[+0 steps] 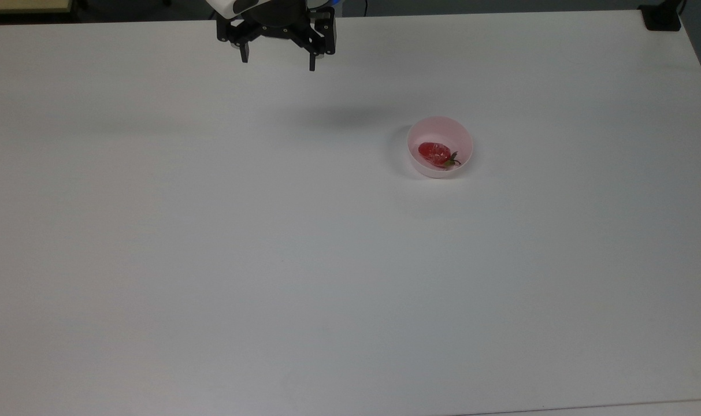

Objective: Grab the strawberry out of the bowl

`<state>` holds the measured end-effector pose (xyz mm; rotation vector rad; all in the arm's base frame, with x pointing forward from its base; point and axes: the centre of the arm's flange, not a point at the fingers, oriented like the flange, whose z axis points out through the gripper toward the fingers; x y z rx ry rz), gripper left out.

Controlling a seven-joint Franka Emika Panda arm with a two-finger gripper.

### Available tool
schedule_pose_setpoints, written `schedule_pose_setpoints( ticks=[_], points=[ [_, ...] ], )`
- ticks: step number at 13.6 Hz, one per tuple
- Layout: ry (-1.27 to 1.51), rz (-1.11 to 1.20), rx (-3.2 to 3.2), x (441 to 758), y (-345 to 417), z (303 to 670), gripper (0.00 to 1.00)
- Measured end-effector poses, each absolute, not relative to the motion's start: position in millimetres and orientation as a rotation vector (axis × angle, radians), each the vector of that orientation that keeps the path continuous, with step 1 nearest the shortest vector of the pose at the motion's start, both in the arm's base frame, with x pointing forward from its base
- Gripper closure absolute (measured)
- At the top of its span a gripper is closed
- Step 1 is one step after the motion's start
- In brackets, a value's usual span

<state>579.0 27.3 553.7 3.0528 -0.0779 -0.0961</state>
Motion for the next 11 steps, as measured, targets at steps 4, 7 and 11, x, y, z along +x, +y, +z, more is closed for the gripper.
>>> schedule_pose_setpoints(
  ticks=[4,7,11],
  points=[
    [-0.058,-0.097,3.054,579.0,26.8,553.7,0.00],
    [-0.058,-0.097,3.054,579.1,26.1,553.8,0.00],
    [-0.054,-0.097,3.054,579.0,26.3,553.7,0.00]
  ],
)
